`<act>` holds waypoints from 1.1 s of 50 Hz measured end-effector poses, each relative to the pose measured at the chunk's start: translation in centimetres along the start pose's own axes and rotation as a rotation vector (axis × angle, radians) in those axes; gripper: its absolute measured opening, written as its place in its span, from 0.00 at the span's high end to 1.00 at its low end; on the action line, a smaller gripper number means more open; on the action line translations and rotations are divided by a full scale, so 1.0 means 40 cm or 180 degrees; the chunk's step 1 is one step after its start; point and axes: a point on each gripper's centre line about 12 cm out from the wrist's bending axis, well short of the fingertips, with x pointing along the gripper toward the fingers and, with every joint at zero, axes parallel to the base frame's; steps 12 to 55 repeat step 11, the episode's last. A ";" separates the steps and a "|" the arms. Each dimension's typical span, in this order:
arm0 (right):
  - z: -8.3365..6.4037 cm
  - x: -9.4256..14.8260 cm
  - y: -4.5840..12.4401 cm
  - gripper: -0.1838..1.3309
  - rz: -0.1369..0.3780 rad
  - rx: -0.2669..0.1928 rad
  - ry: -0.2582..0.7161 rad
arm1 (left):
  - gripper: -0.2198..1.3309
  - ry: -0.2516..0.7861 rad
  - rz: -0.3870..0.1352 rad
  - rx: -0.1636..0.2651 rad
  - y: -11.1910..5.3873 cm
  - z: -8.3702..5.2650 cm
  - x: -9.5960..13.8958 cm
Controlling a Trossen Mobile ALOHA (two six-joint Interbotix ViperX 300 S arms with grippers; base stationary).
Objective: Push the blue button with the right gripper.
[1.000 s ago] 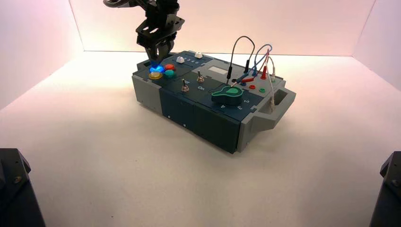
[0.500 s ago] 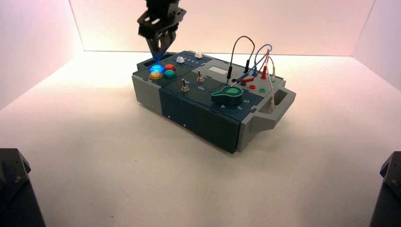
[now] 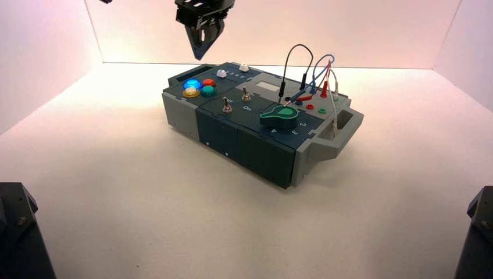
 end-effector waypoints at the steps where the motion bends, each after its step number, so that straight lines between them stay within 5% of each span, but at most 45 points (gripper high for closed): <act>1: 0.000 -0.001 0.002 0.97 0.0004 0.0000 0.0004 | 0.96 0.0004 -0.0001 -0.0001 0.000 -0.001 0.001; 55: -0.014 0.001 0.004 0.97 0.0017 0.0014 0.0046 | 0.96 0.0054 -0.0016 -0.0016 0.002 -0.004 0.011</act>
